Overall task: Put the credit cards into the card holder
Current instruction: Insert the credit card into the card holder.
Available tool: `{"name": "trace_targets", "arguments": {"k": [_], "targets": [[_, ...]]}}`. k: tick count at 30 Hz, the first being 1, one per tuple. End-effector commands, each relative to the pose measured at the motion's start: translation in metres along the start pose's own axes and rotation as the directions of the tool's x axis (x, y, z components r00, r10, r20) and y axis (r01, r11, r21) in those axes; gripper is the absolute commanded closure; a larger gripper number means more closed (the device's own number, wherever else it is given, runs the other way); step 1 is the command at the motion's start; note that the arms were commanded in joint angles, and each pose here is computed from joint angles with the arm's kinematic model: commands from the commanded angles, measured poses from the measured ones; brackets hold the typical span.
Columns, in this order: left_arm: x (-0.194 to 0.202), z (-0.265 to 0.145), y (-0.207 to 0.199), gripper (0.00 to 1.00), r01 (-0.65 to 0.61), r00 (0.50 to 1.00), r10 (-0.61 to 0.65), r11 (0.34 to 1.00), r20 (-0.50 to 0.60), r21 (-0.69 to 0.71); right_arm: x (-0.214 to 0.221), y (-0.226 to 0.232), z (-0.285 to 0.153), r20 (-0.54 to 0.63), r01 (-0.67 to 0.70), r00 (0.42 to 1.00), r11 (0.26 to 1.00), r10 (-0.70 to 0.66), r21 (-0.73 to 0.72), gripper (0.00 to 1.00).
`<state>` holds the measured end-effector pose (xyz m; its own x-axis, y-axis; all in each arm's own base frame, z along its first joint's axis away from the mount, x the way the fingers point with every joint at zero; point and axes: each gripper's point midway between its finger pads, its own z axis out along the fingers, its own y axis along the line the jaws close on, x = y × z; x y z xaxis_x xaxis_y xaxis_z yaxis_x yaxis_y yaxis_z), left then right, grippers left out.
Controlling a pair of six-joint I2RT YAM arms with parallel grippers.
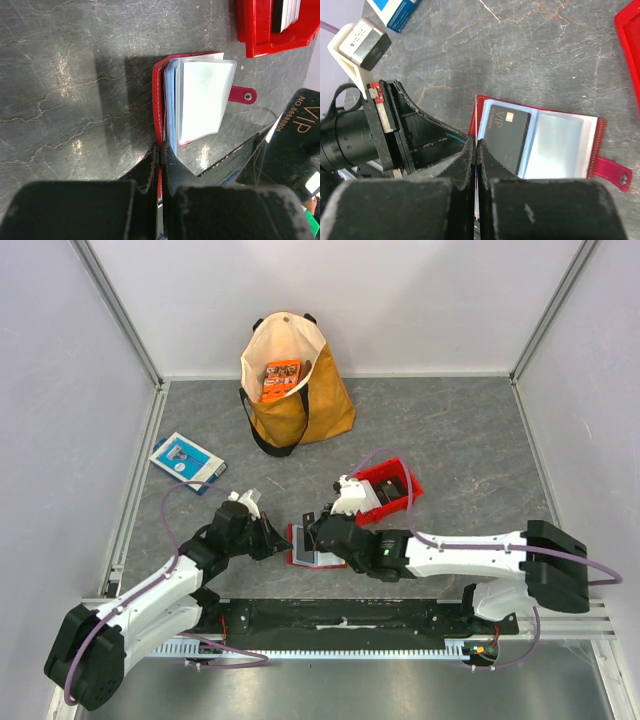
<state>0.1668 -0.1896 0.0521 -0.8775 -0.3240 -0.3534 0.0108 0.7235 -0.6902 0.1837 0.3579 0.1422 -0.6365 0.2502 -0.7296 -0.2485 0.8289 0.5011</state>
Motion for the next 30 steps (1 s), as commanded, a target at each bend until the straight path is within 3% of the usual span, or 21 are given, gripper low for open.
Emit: {"name": "trace_targets", "arguments": {"k": [1,30], "targets": [[-0.004,-0.002,-0.012,0.98,-0.01,1.0,0.009,0.998,0.015,0.055,-0.033,0.018,0.01,0.196,-0.127,0.974,0.991,0.115,0.049,1.0],[-0.002,-0.003,-0.012,0.98,-0.012,1.0,0.011,0.998,0.011,0.06,0.021,0.023,0.046,0.067,-0.045,0.997,0.997,0.041,0.065,1.0]]}}
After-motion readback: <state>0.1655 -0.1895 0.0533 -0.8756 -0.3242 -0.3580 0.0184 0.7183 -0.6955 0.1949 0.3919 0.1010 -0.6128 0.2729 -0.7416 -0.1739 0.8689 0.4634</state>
